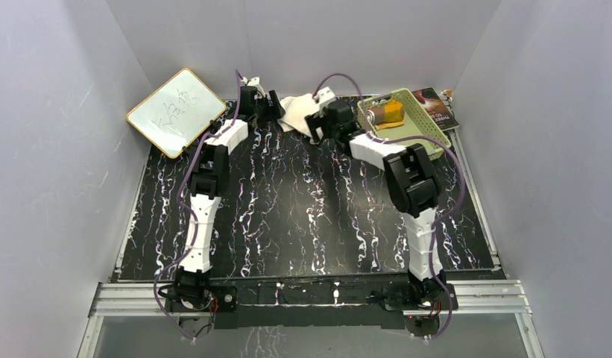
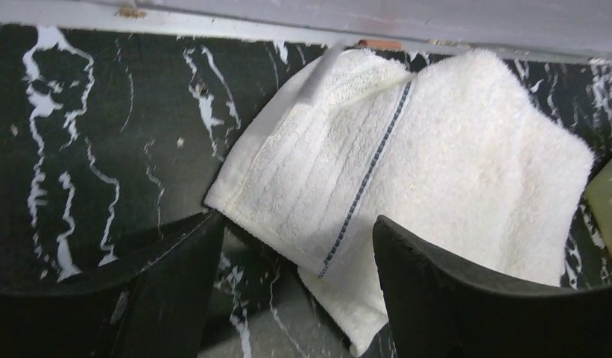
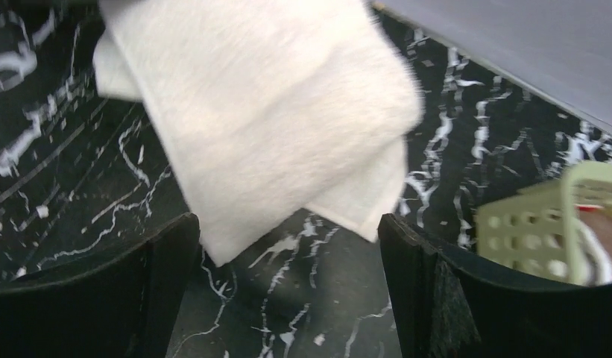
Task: Roll the towels
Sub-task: Pick up the towel at the corner of the board.
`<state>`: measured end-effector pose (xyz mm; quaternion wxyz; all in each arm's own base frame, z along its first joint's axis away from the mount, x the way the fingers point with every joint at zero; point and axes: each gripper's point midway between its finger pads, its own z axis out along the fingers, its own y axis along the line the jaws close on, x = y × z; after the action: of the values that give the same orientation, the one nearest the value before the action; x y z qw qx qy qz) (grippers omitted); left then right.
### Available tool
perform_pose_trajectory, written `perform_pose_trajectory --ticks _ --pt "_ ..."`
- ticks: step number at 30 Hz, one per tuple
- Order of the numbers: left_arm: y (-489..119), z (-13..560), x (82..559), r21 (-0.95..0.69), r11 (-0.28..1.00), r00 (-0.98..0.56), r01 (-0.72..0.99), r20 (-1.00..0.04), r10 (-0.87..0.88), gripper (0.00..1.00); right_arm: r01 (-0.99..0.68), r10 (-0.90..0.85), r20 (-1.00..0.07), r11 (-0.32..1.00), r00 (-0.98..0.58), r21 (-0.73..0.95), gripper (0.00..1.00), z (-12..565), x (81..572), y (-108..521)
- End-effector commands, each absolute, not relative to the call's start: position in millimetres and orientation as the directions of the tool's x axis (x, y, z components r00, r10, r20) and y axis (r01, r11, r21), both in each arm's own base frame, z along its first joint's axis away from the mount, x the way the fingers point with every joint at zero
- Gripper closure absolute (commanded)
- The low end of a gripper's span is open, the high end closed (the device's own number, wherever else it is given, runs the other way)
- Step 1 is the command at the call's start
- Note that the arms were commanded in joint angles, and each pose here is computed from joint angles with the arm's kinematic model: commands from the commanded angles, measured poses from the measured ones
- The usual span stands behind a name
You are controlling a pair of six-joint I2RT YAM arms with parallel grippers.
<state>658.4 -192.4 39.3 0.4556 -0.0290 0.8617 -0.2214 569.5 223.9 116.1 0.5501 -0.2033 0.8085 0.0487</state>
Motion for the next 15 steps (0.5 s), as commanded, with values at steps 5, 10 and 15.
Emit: perform_pose_trajectory --ticks 5,10,15 --pt "-205 35 675 -0.538 0.825 -0.571 0.173 -0.737 -0.361 0.33 -0.454 -0.547 -0.814 0.786 -0.195 -0.419 0.10 84 591 266" --pt "-206 41 683 -0.605 0.770 -0.548 0.202 -0.722 -0.423 0.75 -0.410 -0.595 -0.772 0.776 -0.224 -0.479 0.21 67 603 264" --pt "-180 68 694 -0.634 0.748 -0.504 0.195 -0.720 -0.478 1.00 -0.355 -0.590 -0.766 0.794 -0.255 -0.494 0.92 68 611 256"
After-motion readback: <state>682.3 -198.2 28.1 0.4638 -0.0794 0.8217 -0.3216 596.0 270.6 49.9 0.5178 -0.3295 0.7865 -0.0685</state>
